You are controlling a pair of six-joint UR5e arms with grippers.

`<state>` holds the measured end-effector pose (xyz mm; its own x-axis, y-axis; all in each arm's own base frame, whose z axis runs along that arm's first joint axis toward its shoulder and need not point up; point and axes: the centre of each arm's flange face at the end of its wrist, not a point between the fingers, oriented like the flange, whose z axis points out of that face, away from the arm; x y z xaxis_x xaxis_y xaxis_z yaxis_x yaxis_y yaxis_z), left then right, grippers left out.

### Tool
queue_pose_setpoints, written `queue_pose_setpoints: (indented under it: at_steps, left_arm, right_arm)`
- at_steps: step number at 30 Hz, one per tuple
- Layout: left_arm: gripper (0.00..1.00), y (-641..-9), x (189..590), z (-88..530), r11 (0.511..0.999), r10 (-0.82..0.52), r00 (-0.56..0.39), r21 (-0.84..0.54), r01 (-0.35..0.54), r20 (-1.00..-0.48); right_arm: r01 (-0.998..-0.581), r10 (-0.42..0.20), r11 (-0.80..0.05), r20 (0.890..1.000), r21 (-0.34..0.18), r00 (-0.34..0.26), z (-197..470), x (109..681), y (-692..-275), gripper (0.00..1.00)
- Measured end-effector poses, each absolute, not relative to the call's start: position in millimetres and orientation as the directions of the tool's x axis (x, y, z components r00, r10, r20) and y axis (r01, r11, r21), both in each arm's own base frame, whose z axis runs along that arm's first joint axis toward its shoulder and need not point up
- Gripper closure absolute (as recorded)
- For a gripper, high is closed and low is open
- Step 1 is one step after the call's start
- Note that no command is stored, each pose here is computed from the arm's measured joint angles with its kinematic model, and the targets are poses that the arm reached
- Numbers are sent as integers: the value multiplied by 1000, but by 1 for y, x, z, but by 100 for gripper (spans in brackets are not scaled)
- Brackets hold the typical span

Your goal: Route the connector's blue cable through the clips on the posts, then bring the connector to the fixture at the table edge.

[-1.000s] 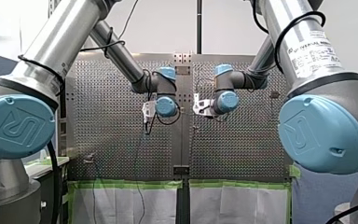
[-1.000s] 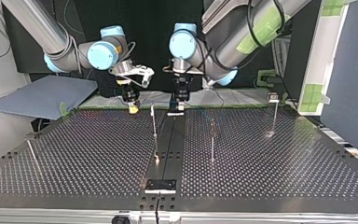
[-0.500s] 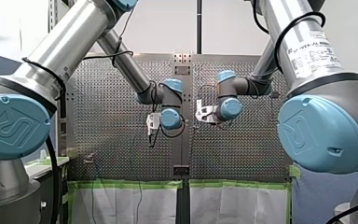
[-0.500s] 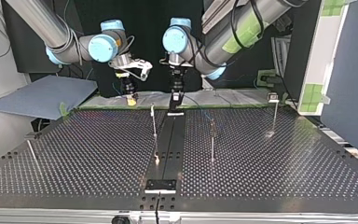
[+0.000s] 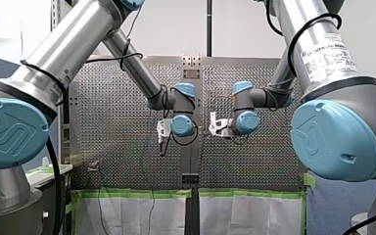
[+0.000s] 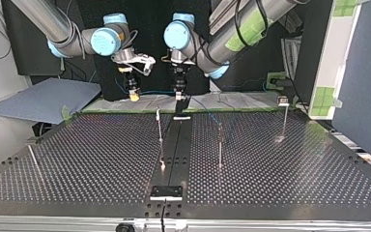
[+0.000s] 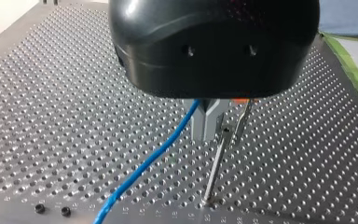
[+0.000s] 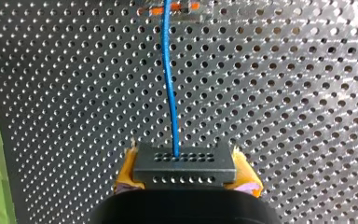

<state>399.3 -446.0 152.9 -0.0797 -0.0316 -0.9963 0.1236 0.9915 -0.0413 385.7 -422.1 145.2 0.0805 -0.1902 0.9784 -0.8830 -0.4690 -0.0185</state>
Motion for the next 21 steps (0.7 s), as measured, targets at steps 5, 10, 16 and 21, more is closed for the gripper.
queue_pose_setpoints:
  at_steps: [5,10,16,21]
  left_arm:
    - [98,-447,398,153,992,-34,-75,-43,118,-997]
    - [98,-448,398,153,992,-35,-73,-43,117,-997]
    - [98,-448,400,145,992,-35,-73,-44,117,-997]
    - [98,-449,406,134,992,-41,-69,-49,118,-997]
  right_arm:
    - [-887,-182,-461,979,-3,91,141,378,-423,95]
    - [-893,-163,-450,982,10,93,138,370,-428,95]
    - [-901,-150,-435,985,14,87,138,362,-436,95]
    - [-904,-136,-428,988,8,73,137,357,-441,95]
